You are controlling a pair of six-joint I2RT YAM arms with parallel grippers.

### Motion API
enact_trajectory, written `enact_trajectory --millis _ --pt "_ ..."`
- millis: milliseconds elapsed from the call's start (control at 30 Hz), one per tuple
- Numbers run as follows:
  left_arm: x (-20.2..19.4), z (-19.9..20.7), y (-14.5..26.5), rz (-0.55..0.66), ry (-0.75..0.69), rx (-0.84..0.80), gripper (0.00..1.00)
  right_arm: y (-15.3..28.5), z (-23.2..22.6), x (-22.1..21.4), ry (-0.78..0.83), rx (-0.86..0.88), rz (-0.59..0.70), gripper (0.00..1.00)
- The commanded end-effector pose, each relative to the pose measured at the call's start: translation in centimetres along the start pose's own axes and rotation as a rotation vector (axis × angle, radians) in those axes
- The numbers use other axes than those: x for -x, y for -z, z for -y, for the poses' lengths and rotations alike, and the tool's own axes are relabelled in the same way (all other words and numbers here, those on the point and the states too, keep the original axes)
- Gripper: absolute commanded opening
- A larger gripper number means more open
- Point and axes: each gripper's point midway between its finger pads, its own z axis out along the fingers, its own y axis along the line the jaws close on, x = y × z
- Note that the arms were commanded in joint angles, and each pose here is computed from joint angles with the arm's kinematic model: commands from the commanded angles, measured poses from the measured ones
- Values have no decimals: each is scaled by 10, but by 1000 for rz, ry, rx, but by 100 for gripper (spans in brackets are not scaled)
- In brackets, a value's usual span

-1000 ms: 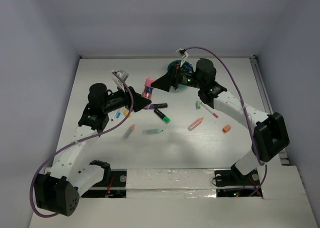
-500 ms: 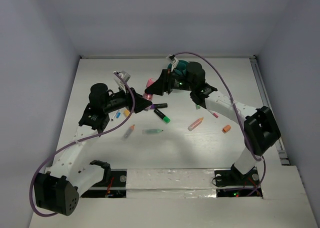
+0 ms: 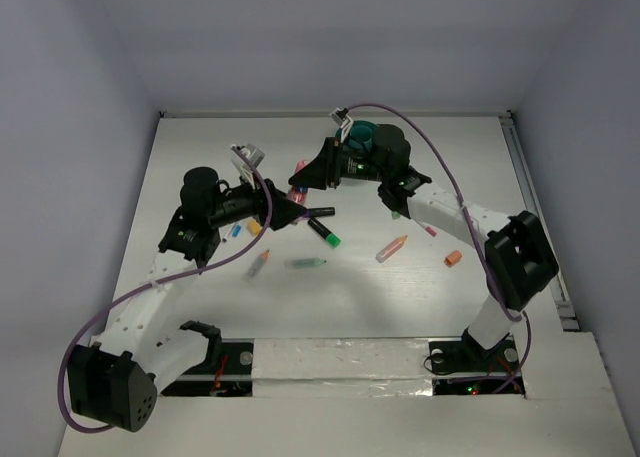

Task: Sort the stationery into containers
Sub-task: Place the stationery in the storage box.

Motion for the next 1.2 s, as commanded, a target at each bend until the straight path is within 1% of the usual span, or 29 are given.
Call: enact_trajectory --millis 0,67,100,133,167,200,233,300,333,400,433,500,533,567,600,667,700,733,767,833,867,933,1000,1033,1167 --pt "17 9 1 40 -63 -24 62 2 -17 22 93 19 81 25" --pt "18 5 3 45 -65 9 69 5 -17 26 120 -16 92 24" --pt "19 5 3 51 -69 18 72 6 -15 34 135 -46 121 21" --pt "21 6 5 59 -75 24 79 7 -10 35 148 -84 119 21" --pt "22 4 6 63 -75 40 82 8 -9 40 158 -108 132 20" --pt "24 5 8 69 -82 48 87 8 -8 53 177 -146 172 18" --pt "26 8 11 80 -93 49 89 9 -6 58 203 -165 182 18" --pt "27 9 14 87 -99 63 93 12 14 72 203 -238 209 18" --pt "30 13 19 102 -113 64 94 18 19 90 220 -264 242 18" --pt "30 10 24 107 -117 102 97 25 41 105 216 -326 269 18" --pt "31 12 29 120 -127 119 98 38 55 122 219 -366 303 18" --pt "29 2 35 124 -117 191 98 51 67 150 237 -423 359 18" --pt "25 1 39 125 -111 216 98 64 91 157 233 -494 366 18" --pt "22 -7 43 125 -99 264 99 70 89 177 260 -512 398 18" --pt "19 -11 45 126 -93 287 99 76 98 187 268 -556 417 18" --pt "9 -23 51 139 -70 352 99 85 127 193 301 -660 405 18" --pt "5 -27 52 134 -57 373 99 86 123 208 334 -683 424 18" --pt "6 -28 55 136 -55 389 99 90 133 213 372 -738 421 18" --pt "7 -30 57 142 -57 408 99 90 149 211 376 -779 402 18" --pt "10 -32 61 163 -58 431 99 105 159 228 443 -875 414 18" --pt "11 -36 64 169 -56 462 99 106 174 224 444 -916 390 18" --pt "15 -37 68 184 -61 486 99 114 178 238 510 -982 396 19" --pt "15 -40 69 185 -63 502 99 117 199 235 517 -1044 368 19" --pt "16 -40 69 183 -67 503 99 118 198 242 546 -1056 370 19" --pt "12 -44 66 161 -58 507 99 118 218 237 541 -1096 342 19"
